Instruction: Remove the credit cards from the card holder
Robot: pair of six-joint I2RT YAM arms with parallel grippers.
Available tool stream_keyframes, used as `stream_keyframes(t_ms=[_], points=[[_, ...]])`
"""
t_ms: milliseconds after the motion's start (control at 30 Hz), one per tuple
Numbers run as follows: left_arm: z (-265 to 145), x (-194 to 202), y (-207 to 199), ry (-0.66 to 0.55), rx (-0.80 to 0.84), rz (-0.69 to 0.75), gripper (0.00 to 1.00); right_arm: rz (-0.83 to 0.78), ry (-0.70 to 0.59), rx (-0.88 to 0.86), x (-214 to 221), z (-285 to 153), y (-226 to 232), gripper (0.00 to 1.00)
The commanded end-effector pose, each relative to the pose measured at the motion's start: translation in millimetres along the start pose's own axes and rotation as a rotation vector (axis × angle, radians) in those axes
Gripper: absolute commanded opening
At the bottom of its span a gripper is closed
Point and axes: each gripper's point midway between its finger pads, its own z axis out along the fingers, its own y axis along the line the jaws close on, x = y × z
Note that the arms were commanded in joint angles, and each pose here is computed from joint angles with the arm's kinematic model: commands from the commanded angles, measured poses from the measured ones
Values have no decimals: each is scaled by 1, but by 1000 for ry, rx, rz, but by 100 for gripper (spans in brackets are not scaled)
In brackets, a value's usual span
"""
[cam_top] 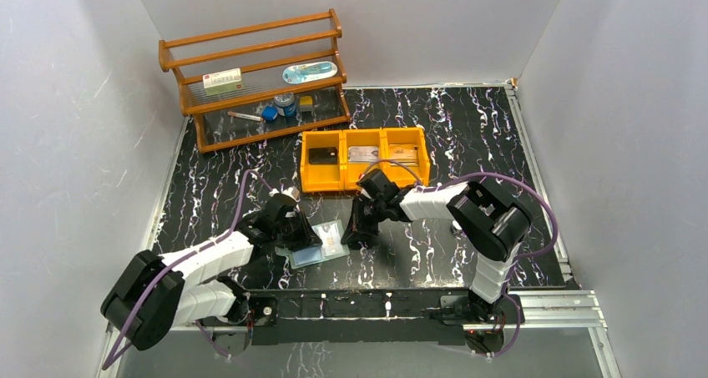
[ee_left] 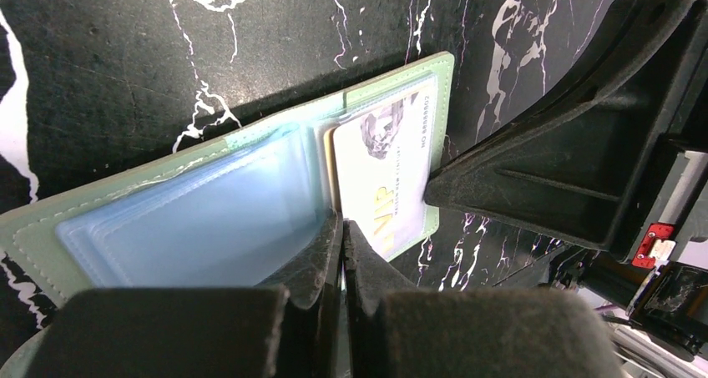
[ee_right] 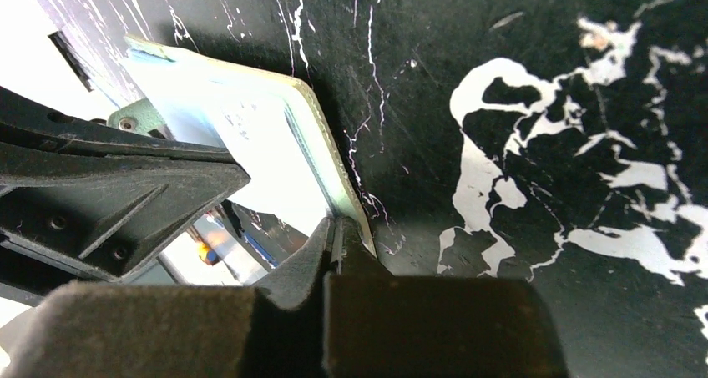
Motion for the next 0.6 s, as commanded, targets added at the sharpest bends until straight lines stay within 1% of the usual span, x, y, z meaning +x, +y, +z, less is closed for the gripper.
stream_keyframes(t_ms=[0, 467, 567], points=[[-10, -9, -14, -26, 18, 29, 0, 16, -46, -4, -2, -5, -1, 0], [-15, -7, 0, -29, -38, 39, 0, 44, -69, 22, -3, -9, -14, 0], [-16, -7, -2, -31, -32, 49, 1, 9, -81, -13, -6, -16, -1, 0]])
